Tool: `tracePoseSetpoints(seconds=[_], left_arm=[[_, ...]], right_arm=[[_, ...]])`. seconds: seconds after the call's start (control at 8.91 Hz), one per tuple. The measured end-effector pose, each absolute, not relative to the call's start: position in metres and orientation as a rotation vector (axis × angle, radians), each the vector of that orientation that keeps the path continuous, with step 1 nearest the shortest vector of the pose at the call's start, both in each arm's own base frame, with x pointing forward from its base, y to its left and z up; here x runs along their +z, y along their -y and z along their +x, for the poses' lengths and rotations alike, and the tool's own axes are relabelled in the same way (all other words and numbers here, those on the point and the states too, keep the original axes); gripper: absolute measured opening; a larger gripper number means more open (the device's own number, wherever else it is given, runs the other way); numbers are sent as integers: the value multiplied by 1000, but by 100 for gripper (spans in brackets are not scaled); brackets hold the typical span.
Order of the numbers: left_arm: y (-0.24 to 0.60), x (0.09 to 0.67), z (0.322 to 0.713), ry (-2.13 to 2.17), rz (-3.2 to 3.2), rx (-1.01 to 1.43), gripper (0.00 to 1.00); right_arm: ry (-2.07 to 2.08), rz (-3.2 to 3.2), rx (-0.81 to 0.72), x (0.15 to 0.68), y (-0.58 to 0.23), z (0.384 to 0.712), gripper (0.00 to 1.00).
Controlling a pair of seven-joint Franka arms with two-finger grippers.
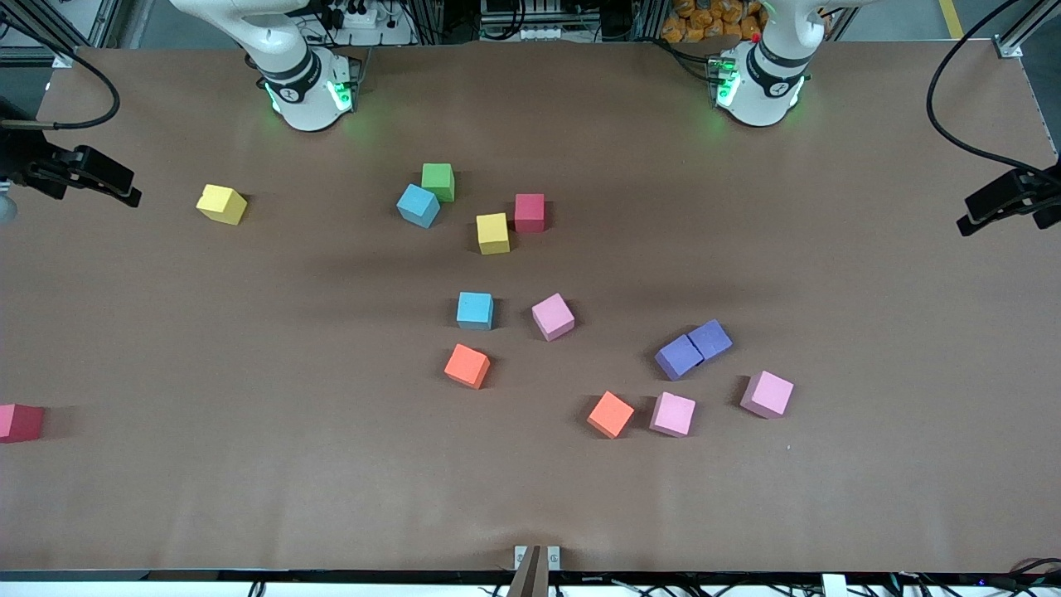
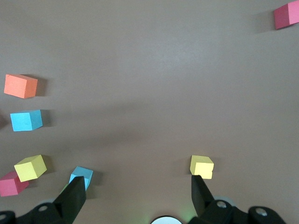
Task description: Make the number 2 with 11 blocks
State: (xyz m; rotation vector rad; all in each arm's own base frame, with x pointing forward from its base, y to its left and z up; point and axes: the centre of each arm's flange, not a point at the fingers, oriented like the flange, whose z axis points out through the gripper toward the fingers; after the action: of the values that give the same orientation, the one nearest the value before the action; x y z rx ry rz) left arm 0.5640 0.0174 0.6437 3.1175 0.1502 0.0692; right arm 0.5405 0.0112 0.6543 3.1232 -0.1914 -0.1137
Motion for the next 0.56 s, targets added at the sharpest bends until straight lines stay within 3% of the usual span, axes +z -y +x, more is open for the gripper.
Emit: tracePoseSetpoints(seconds=[0.56], left_arm=[[-19, 635, 564, -155, 3119, 34, 100]], right_arm=[[197, 3123, -114, 654, -9, 541, 100]])
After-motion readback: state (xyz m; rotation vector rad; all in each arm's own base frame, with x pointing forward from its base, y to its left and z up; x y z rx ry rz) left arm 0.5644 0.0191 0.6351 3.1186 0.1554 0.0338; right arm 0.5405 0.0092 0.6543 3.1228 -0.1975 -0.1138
